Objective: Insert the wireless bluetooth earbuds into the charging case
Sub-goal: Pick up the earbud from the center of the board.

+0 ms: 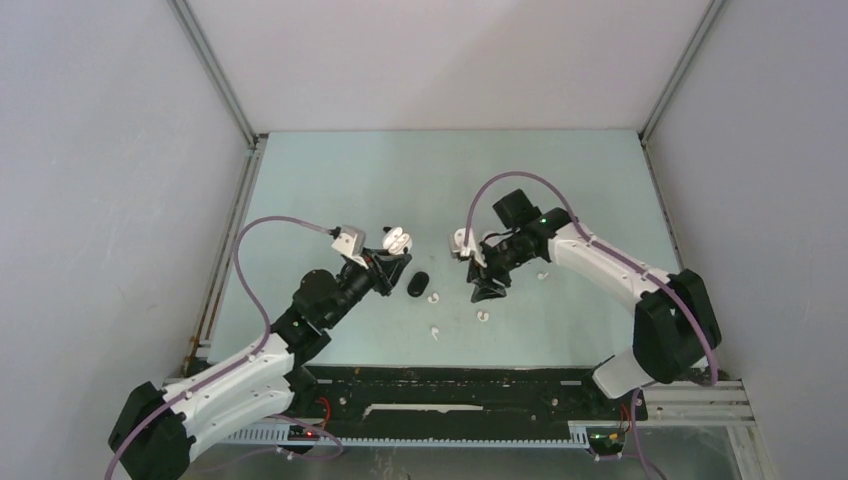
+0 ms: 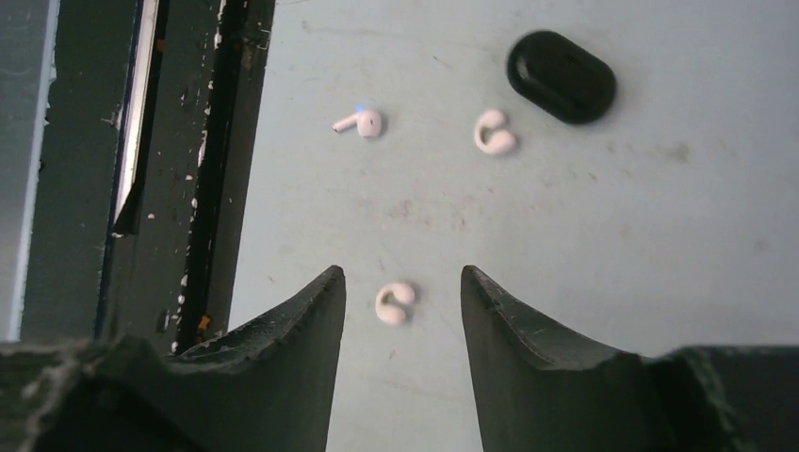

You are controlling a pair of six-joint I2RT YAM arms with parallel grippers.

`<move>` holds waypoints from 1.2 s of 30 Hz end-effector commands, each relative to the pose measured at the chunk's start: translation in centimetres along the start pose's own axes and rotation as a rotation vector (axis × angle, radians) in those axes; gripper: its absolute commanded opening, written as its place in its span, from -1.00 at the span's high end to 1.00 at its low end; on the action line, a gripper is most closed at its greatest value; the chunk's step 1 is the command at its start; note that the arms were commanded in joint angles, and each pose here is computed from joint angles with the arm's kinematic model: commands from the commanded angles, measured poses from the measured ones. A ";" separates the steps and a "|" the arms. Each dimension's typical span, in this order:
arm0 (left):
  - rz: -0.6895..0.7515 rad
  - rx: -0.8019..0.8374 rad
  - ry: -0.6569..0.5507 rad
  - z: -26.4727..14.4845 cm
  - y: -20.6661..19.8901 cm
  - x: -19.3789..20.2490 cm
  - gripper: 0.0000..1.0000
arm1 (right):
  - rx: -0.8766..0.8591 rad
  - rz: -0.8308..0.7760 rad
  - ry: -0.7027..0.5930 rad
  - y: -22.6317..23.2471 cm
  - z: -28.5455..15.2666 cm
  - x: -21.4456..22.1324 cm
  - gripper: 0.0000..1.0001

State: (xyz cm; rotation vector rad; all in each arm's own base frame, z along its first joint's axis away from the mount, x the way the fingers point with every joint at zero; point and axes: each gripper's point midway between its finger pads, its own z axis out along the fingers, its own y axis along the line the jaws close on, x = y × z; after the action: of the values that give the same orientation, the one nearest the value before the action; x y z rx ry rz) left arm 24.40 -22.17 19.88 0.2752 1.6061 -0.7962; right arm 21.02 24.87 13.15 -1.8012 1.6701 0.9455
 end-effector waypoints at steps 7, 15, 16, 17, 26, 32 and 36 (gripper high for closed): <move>-0.001 0.065 -0.163 -1.1 -2.7 -7.7 1.00 | -0.068 -0.350 0.036 -0.9 7.3 0.1 -0.01; -0.004 0.058 -0.189 -1.8 -2.7 -8.6 1.00 | -0.153 -0.395 0.129 0.1 11.0 2.9 0.01; -0.004 0.058 -0.186 -1.8 -2.7 -8.5 1.00 | -0.161 -0.401 0.133 0.2 11.6 2.9 0.02; -0.004 0.057 -0.184 -1.8 -2.7 -8.5 1.00 | -0.168 -0.398 0.134 0.4 12.1 3.1 0.02; 0.007 0.060 -0.167 -1.6 -2.6 -8.0 1.00 | -0.234 -0.405 0.179 1.5 14.1 3.4 0.10; 0.008 0.062 -0.167 -1.7 -2.6 -7.7 1.00 | -0.250 -0.392 0.198 2.0 14.7 3.8 0.11; 0.008 0.062 -0.167 -1.7 -2.5 -7.6 1.00 | -0.280 -0.385 0.223 2.7 15.2 4.6 0.19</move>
State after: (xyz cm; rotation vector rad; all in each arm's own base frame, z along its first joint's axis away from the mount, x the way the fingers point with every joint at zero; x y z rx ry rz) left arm 23.14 -21.26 26.38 0.2521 1.4795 -0.8454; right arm 16.43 32.88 1.15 -2.3413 1.2830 0.8672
